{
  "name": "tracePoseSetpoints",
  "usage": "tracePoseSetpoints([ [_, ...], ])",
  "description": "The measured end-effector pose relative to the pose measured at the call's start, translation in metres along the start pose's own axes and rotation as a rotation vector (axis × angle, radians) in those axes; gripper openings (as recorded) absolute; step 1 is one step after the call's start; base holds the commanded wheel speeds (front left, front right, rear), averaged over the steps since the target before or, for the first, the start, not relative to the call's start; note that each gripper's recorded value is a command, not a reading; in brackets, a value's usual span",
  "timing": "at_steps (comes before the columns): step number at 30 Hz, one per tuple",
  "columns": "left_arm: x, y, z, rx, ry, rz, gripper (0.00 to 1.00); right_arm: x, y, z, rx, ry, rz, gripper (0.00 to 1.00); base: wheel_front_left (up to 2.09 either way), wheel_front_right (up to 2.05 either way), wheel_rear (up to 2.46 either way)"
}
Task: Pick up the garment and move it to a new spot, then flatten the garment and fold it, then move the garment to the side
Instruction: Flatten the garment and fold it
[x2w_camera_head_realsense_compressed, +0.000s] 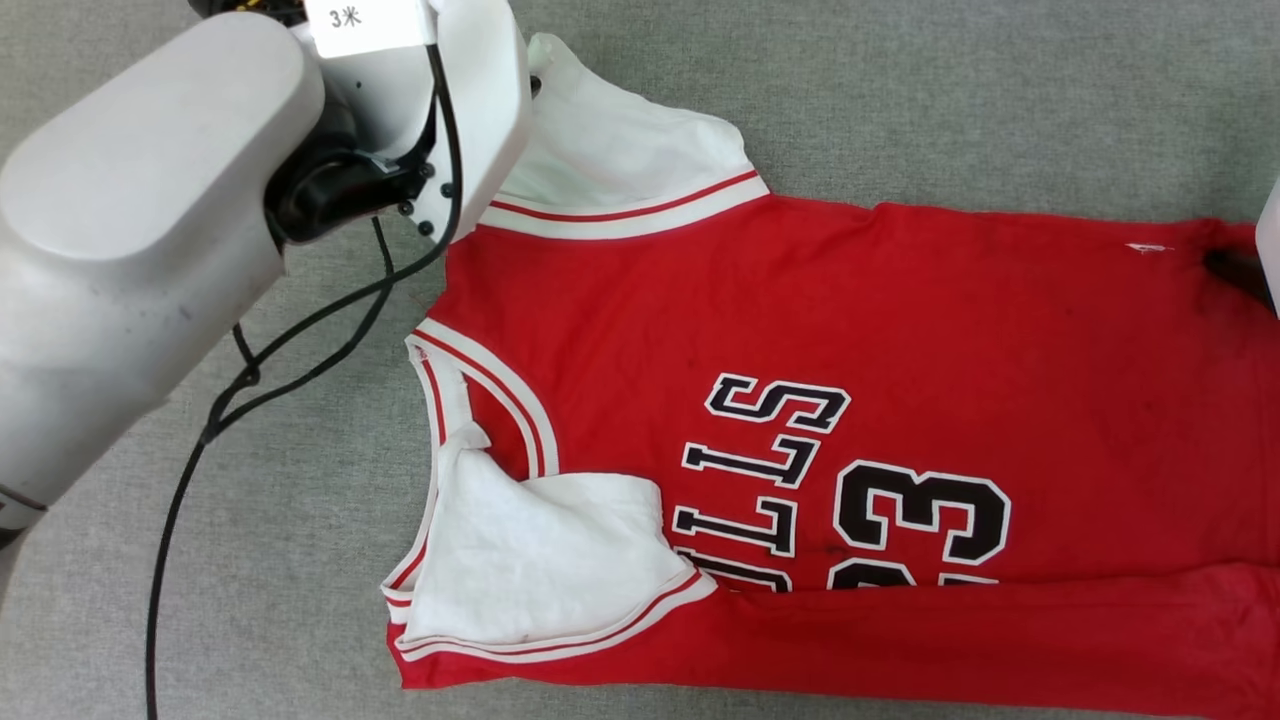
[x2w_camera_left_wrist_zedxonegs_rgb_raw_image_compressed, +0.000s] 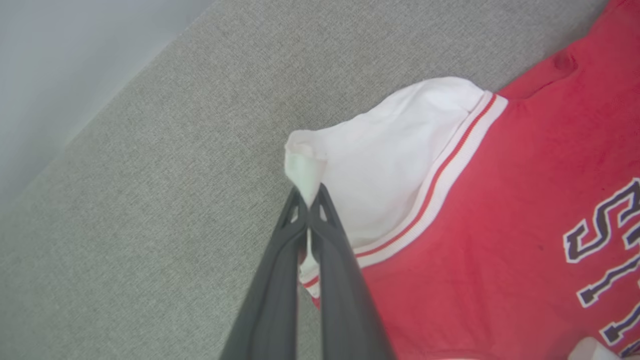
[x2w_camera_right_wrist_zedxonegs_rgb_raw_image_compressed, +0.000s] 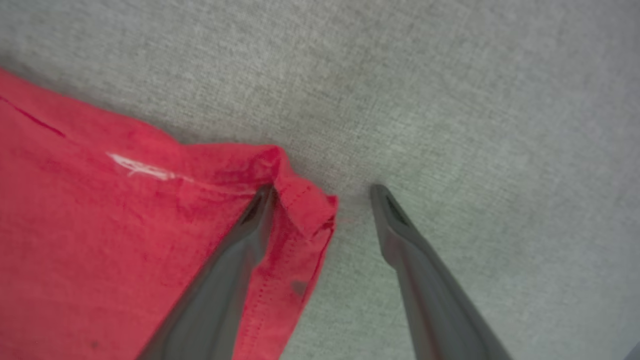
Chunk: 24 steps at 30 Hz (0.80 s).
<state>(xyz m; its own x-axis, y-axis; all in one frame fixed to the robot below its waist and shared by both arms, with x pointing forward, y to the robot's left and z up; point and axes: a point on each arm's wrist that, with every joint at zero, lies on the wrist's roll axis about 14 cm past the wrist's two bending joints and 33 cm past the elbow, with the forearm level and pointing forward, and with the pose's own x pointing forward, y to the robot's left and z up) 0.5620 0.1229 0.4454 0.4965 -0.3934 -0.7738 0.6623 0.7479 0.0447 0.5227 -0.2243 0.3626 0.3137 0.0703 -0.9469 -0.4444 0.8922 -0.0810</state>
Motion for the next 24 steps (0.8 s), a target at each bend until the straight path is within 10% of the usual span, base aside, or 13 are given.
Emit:
tracePoseSetpoints([
  [1,0.000,0.001,0.000,0.002,-0.001,0.001,0.00,0.002,0.001,-0.001,-0.002,0.002,0.002,1.00,0.00,0.00,0.00],
  [2,-0.001,0.003,0.000,0.002,-0.001,0.005,0.00,0.004,0.001,-0.003,-0.001,0.004,0.005,0.31,0.00,0.00,0.00],
  [3,-0.001,0.004,-0.001,0.004,-0.002,0.007,0.00,0.004,0.001,-0.003,0.002,-0.001,0.009,0.00,0.00,0.00,0.00],
  [24,-0.087,-0.053,-0.044,0.018,-0.084,-0.025,0.00,-0.078,0.022,-0.027,0.043,-0.368,0.026,0.00,0.00,0.00,0.00],
])
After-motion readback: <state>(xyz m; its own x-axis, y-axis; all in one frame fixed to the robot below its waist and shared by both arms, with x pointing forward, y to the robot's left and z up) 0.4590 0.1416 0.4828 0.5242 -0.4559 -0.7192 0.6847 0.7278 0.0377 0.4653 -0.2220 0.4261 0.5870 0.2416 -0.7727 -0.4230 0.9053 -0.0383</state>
